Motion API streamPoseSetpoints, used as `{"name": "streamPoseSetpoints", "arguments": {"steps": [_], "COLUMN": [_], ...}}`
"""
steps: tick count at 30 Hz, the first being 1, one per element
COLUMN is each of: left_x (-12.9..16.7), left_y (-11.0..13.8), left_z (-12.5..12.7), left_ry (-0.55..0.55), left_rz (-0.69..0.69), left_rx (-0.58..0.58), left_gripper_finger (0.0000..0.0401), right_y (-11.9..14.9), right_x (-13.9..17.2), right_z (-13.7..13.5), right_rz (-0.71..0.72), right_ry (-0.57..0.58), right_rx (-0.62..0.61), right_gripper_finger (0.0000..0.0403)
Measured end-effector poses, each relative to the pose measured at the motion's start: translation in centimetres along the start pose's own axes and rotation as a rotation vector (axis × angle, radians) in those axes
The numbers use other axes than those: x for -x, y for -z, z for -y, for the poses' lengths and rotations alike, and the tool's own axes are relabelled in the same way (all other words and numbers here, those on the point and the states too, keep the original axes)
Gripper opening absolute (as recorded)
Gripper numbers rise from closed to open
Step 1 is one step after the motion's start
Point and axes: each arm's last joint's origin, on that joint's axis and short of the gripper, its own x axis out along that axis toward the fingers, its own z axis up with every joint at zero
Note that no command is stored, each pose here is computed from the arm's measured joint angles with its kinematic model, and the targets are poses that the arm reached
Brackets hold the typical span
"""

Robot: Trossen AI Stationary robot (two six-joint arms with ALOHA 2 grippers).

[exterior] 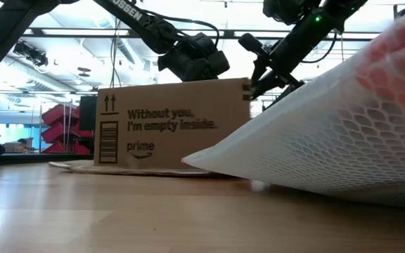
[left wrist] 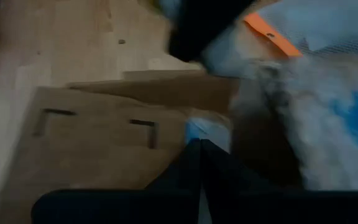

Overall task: Unpack boxes
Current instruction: Break down the cardboard box until it is fully flat

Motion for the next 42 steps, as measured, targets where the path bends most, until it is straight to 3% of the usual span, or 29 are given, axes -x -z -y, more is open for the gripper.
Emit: {"name": "streamPoseSetpoints", "arguments": {"steps": [8,13,18,33,37,42], "left_x": [1.0,5.3,9.6,3.7,1.2,-2.0], "left_y": [-0.2,-1.4,-2.8,-3.1,-3.3,-2.3], "left_z": [-0.4,0.1,3.2,16.2,17.4,16.8], "left_ry": [-0.017,-0.041,0.003,0.039,-0.068,-0.085], "left_rz": [-0.021,-0.053,-0.039,-0.016,0.0,-0.032], "left_rx": [0.022,0.035,0.029,-0.12,-0.118,-0.047], "left_gripper_finger": [0.0001,0.0001,0.0,0.0,0.0,0.0], "right_y": [-0.7,-1.6,-2.1,-3.0,-2.8,-1.7], "right_x": [-0.2,-0.5,-0.7,-1.0,-1.0,-0.6], "right_z": [0.0,0.1,0.1,0.2,0.1,-0.1], "right_rz": [-0.08,-0.117,-0.129,-0.084,-0.05,0.021], "right_ry": [0.016,0.012,0.003,-0.007,-0.004,-0.003], "right_rx": [-0.053,-0.054,-0.05,-0.097,-0.085,-0.008], "right_gripper_finger": [0.004,0.004,0.004,0.004,0.004,0.004]}}
